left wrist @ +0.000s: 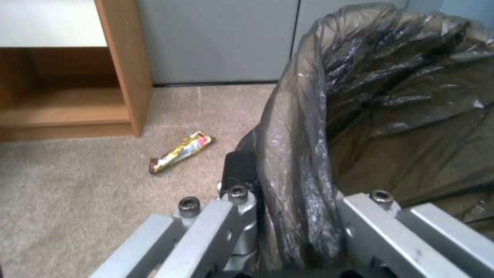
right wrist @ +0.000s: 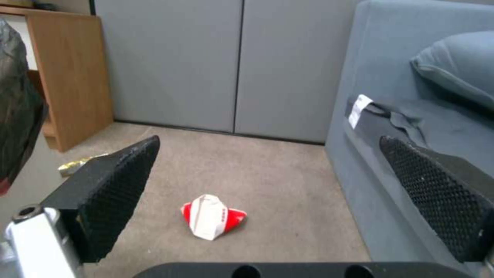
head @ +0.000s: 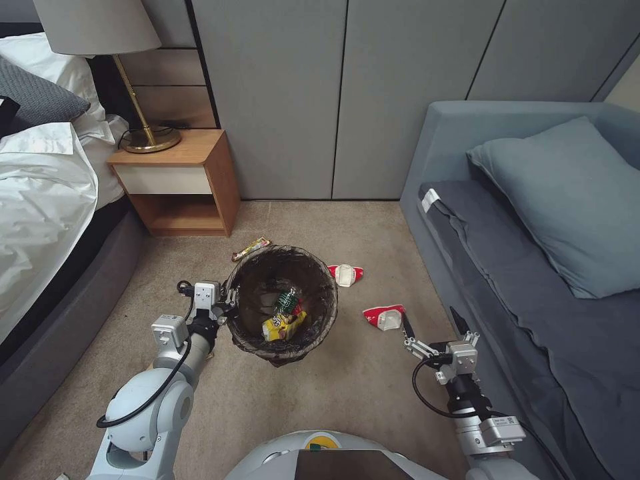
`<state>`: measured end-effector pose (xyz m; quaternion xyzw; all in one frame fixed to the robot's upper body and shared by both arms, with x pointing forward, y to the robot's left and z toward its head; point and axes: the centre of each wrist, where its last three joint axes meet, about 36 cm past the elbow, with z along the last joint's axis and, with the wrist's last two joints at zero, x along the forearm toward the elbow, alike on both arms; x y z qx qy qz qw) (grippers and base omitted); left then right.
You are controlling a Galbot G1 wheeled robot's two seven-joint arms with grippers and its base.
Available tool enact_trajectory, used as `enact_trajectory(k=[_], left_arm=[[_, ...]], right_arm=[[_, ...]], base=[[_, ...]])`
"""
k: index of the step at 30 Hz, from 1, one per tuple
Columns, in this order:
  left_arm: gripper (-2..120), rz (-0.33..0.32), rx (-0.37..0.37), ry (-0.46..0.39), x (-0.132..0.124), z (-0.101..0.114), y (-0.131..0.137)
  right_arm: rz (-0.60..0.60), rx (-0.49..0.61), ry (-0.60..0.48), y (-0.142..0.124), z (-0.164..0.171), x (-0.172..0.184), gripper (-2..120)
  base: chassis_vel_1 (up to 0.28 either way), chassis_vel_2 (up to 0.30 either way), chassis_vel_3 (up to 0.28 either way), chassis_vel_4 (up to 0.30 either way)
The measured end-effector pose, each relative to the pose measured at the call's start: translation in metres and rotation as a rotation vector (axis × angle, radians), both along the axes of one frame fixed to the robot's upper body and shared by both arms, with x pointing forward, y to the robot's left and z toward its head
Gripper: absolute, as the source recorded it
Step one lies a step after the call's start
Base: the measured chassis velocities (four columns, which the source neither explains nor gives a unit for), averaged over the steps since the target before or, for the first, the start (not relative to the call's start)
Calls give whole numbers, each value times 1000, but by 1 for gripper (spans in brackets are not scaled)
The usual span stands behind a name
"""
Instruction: Pick up the trash bin, then pick up the garbage from the floor and place it into the trash bin.
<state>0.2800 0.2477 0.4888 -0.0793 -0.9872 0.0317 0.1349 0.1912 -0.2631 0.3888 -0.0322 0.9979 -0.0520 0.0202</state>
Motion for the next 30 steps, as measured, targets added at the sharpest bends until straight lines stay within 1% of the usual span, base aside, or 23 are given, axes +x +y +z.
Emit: enact_trajectory(k=[14, 22, 26, 29, 30], left_arm=[[6, 0, -1, -4, -1, 1, -1], [6, 4, -3, -8, -2, 3, 1], [6, 2, -5, -13, -3, 5, 0], [6, 2, -7, -17, -4, 7, 1], [6, 2, -7, -17, -4, 7, 1]], right_arm=[[0, -8, 11, -3, -5, -2, 100], [6, 10, 18, -2, -8, 2, 100], [17, 9, 32, -9, -7, 11, 100], [33, -10, 56, -25, -5, 32, 100], [33, -10, 56, -25, -5, 32, 100]], base=[[-93, 83, 82, -82], [-30, 21, 19, -21], [0, 0, 0, 0], [0, 0, 0, 0], [0, 0, 0, 0]])
